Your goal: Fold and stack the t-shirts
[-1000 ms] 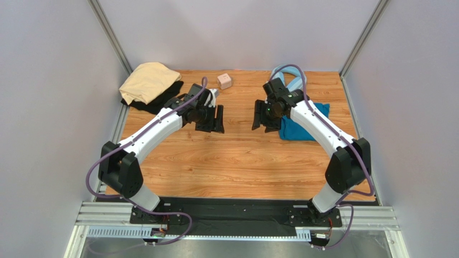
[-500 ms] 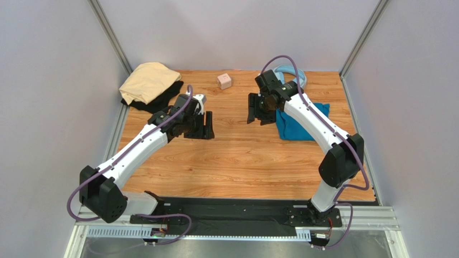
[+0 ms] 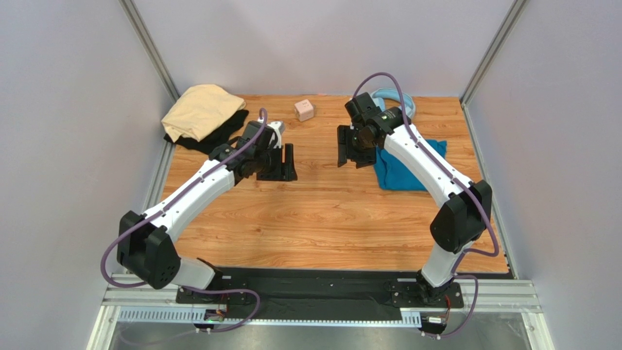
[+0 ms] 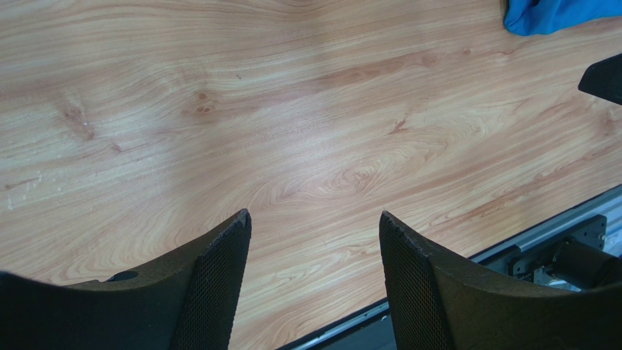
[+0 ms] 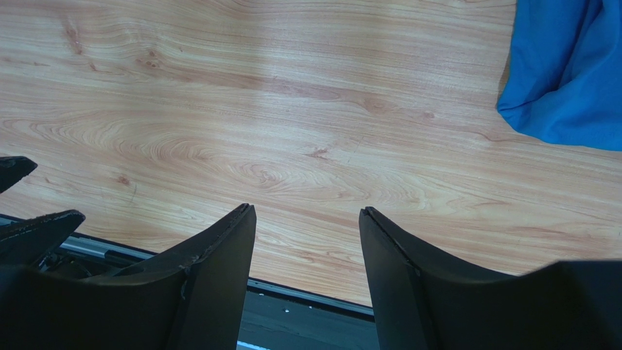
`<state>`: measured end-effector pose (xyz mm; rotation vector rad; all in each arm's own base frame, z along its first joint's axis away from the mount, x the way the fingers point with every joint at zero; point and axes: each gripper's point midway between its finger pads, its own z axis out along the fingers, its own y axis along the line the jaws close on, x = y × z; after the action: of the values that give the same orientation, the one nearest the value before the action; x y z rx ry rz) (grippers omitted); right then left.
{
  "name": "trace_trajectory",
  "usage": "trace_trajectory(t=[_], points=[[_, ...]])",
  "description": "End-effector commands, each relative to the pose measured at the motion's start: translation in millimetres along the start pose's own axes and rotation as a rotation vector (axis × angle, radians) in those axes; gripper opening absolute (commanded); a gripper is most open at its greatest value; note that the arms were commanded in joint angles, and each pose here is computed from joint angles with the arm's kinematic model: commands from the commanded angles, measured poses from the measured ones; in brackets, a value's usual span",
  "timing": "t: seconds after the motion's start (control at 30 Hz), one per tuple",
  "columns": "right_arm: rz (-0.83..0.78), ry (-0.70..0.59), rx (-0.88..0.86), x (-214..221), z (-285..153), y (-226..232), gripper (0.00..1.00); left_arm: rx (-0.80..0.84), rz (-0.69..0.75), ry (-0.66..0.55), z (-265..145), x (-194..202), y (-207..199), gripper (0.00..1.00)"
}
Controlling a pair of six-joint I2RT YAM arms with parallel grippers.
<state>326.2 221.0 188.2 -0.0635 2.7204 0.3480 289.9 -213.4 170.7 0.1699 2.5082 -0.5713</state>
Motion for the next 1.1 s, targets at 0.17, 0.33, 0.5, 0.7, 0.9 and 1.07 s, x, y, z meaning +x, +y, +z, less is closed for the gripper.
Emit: trace_trajectory(t=[0.17,0.33,0.5,0.7,0.9,1.07], points=[[-0.011,-0.02,0.011,-7.1,4.6,0.6,0.6,0.023,-0.024,-0.038,-4.9,-12.6,-4.0,0.72],[-0.014,-0.008,0.018,-5.5,13.6,-0.6,0.6,0.01,-0.031,-0.047,-9.3,-15.2,0.9,0.71],[-0.022,-0.009,0.017,-5.6,16.1,-0.9,0.6,0.016,-0.045,-0.031,-7.1,-11.5,0.8,0.71],[-0.012,-0.002,0.019,-2.6,20.3,-2.0,0.6,0.022,-0.059,-0.032,-7.2,-10.6,0.0,0.71],[-0.017,0.007,0.01,-2.9,23.7,0.4,0.6,0.016,-0.064,-0.033,-8.3,-9.6,2.6,0.71],[-0.018,0.01,0.01,-4.0,25.8,1.1,0.6,0.016,-0.068,-0.033,-7.8,-10.3,3.6,0.71]])
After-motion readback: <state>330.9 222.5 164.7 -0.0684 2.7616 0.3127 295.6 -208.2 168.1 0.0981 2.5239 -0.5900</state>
